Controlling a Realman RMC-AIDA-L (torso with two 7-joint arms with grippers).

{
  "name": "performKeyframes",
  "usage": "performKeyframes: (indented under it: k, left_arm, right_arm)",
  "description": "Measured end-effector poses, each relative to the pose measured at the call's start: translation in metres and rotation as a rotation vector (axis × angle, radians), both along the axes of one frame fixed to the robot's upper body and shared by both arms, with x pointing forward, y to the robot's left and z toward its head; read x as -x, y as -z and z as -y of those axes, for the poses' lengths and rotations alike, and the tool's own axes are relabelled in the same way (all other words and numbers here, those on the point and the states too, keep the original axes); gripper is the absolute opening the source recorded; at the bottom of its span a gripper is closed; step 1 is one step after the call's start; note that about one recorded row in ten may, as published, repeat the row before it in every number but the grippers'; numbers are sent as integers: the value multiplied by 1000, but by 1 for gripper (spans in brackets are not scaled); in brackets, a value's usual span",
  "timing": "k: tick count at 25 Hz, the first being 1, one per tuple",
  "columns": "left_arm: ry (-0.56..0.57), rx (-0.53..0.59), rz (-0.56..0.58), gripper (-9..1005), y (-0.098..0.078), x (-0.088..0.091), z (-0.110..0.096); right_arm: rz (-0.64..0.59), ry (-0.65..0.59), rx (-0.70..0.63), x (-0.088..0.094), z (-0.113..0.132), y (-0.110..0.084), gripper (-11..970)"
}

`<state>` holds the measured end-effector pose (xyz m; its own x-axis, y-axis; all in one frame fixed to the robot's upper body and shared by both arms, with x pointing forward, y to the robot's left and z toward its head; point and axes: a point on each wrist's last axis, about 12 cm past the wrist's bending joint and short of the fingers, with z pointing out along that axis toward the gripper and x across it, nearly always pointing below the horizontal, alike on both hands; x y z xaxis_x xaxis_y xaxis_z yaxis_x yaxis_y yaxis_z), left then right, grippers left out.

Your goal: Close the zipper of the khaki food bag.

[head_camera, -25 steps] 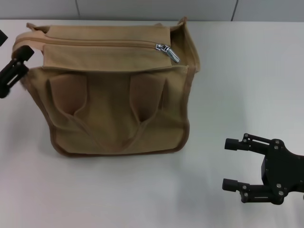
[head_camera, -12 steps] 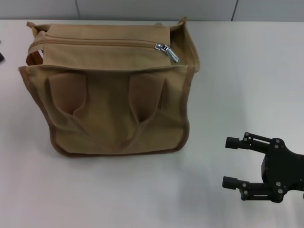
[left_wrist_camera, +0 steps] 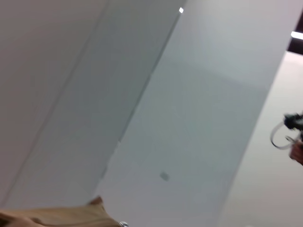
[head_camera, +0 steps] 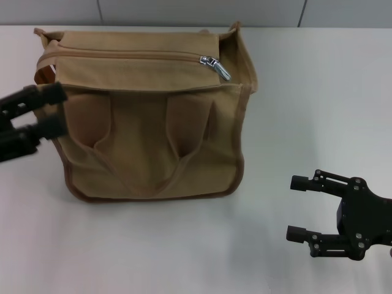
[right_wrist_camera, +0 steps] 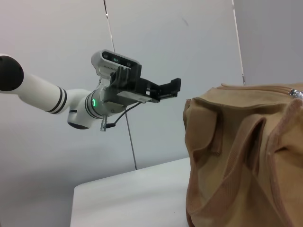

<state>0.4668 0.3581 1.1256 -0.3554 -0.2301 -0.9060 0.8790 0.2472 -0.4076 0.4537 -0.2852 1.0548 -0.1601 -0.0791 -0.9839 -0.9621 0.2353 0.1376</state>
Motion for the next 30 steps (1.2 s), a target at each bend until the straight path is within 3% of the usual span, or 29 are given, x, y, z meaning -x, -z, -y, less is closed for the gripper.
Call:
performKeyframes:
  k: [5, 9, 15, 19, 30]
  left_arm:
    - [123, -94, 19, 840, 13, 4, 18]
    - [251, -224, 51, 840, 40, 15, 42]
    - [274, -347, 26, 840, 69, 19, 56]
    - [265, -368, 19, 840, 77, 19, 56]
    - [277, -358, 4, 840, 74, 16, 58]
  right_arm:
    - [-5, -2, 0, 0, -1, 1, 837]
    - [-21, -4, 2, 1, -3, 4, 837]
    - [-67, -23, 37, 5, -6, 12, 837]
    - [-87, -36, 45, 5, -9, 15, 837]
    - [-108, -80, 73, 3, -16, 18, 837]
